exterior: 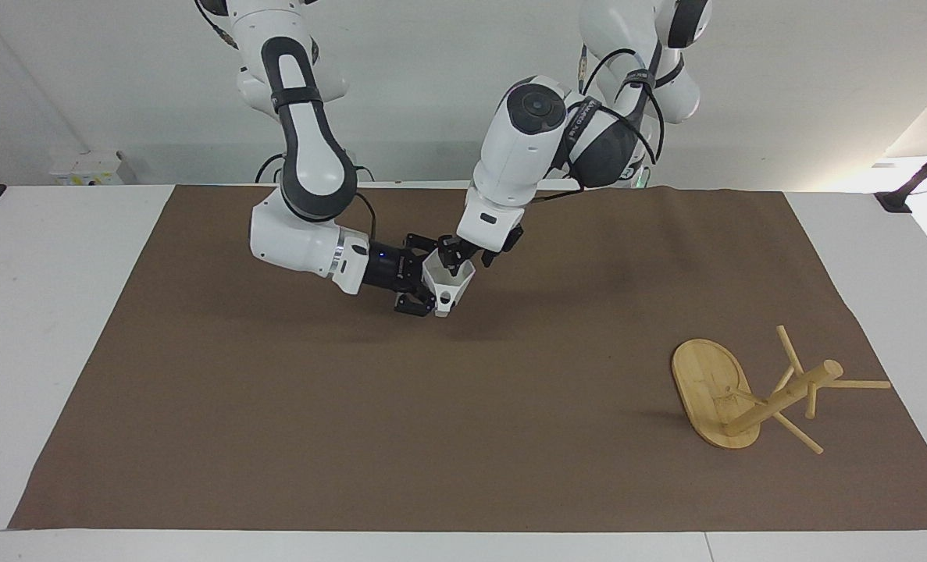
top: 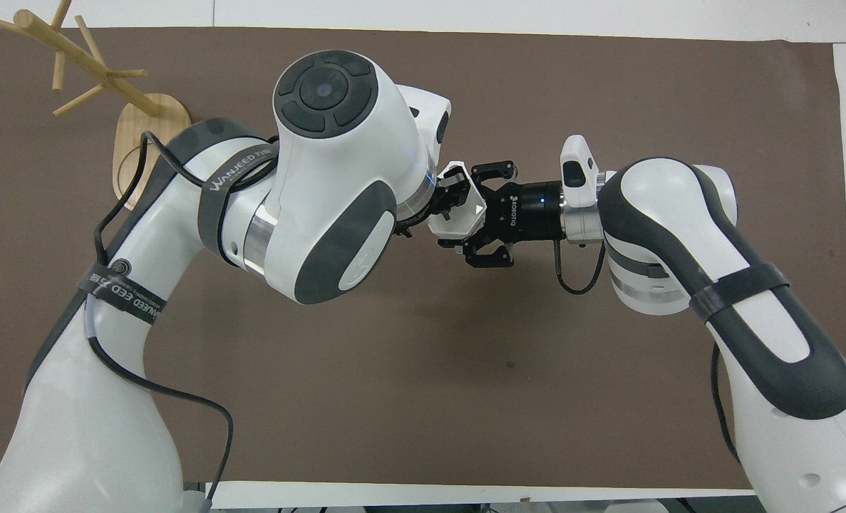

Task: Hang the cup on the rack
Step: 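Grasp the cup with the left gripper beside the right gripper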

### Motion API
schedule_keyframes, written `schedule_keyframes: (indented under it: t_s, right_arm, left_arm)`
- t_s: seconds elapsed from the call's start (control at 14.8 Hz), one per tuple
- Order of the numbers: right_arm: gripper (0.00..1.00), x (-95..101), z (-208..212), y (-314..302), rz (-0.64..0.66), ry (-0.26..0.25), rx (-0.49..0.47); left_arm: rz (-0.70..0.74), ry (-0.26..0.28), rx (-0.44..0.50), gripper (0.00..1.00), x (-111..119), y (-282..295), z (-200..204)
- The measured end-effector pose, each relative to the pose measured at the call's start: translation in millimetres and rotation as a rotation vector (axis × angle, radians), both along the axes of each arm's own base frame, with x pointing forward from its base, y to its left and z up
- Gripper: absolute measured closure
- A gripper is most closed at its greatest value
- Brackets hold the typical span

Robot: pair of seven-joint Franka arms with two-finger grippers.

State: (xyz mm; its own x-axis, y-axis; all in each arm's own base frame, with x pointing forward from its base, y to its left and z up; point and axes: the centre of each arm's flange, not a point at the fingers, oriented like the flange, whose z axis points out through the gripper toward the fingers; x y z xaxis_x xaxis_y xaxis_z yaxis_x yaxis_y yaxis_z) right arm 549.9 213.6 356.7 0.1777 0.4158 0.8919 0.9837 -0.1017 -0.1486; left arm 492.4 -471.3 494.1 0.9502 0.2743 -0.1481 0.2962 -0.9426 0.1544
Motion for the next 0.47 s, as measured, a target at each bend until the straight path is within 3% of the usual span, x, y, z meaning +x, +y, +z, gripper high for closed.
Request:
schedule_keyframes:
  t_s: [0.27, 0.47]
  right_arm:
    - [0.21, -1.0, 0.1, 3.0, 0.001, 0.001, 0.001]
    - [0.21, -1.1, 2.2, 4.1, -0.001, -0.002, 0.004]
  left_arm:
    - [0.012, 0.001, 0.002, 0.96, -1.7, -1.0, -0.9]
    - [0.030, 0.003, 0.004, 0.96, -1.4, 0.3, 1.6]
